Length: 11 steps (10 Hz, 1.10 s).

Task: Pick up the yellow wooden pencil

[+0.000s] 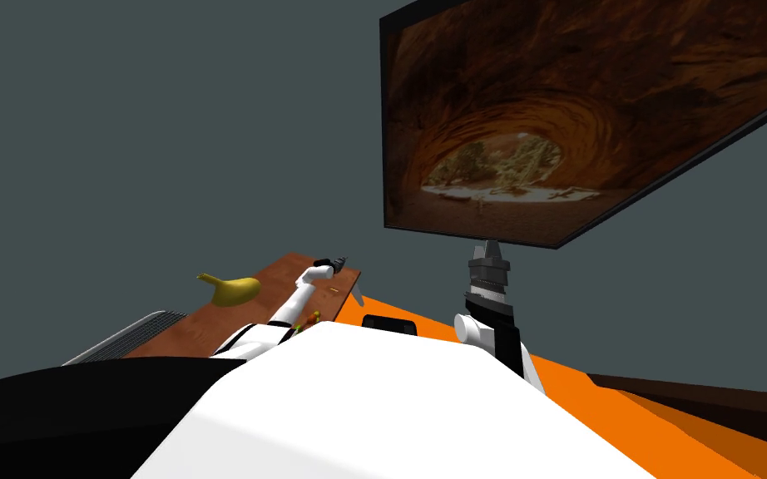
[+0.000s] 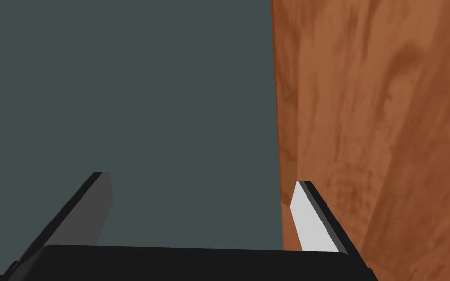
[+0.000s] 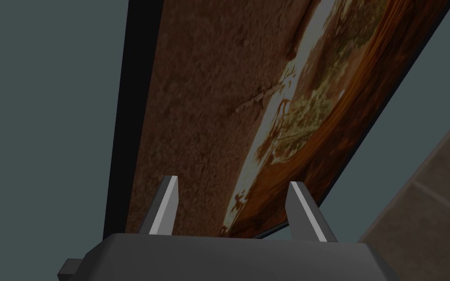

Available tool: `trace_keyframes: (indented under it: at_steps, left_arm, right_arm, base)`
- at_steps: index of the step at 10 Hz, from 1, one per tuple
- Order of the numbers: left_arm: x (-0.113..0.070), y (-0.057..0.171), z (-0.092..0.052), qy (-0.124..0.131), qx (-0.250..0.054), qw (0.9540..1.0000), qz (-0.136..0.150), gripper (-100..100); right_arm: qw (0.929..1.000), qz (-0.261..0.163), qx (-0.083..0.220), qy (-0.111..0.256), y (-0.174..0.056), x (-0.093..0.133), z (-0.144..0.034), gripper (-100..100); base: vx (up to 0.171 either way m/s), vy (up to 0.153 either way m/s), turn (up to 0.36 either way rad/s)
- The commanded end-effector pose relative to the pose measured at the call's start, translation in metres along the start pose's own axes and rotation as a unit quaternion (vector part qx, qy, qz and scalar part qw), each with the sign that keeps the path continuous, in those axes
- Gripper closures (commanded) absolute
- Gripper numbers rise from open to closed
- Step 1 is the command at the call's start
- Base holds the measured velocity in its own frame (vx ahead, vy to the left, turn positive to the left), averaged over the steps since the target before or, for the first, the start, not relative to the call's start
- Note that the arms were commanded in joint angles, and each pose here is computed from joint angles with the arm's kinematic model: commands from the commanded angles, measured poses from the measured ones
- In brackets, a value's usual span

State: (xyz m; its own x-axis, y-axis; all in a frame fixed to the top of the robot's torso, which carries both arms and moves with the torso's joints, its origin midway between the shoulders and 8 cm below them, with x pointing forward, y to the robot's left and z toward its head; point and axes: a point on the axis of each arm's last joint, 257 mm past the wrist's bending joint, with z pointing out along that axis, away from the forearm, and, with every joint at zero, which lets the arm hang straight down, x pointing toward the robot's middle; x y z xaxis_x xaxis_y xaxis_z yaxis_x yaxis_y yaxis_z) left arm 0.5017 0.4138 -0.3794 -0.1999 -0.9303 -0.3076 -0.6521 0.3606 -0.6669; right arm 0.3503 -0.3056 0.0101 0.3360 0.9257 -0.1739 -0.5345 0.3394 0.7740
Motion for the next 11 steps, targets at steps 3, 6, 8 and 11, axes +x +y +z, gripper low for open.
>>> trace_keyframes:
  at_steps: [3, 6, 8, 11]
  left_arm:
    - [0.000, 0.037, 0.005, 0.025, -0.063, 0.9976, -0.013, -100]
    - [-0.001, 0.063, 0.003, 0.052, -0.115, 0.9916, -0.027, -100]
    - [0.000, 0.084, 0.001, 0.065, -0.149, 0.9860, -0.038, -100]
    - [-0.001, 0.117, -0.006, 0.085, -0.202, 0.9738, -0.060, -100]
  right_arm:
    - [1.0000, 0.000, 0.000, 0.000, 0.000, 0.000, 0.000, 0]
    - [1.0000, 0.000, 0.000, 0.000, 0.000, 0.000, 0.000, 0]
    - [1.0000, 0.000, 0.000, 0.000, 0.000, 0.000, 0.000, 0]
    - [1.0000, 0.000, 0.000, 0.000, 0.000, 0.000, 0.000, 0]
  base:
    - [-0.002, 0.023, -0.071]
    - [-0.003, 0.025, -0.068]
    - [-0.003, 0.024, -0.048]
    - [-0.003, 0.026, -0.057]
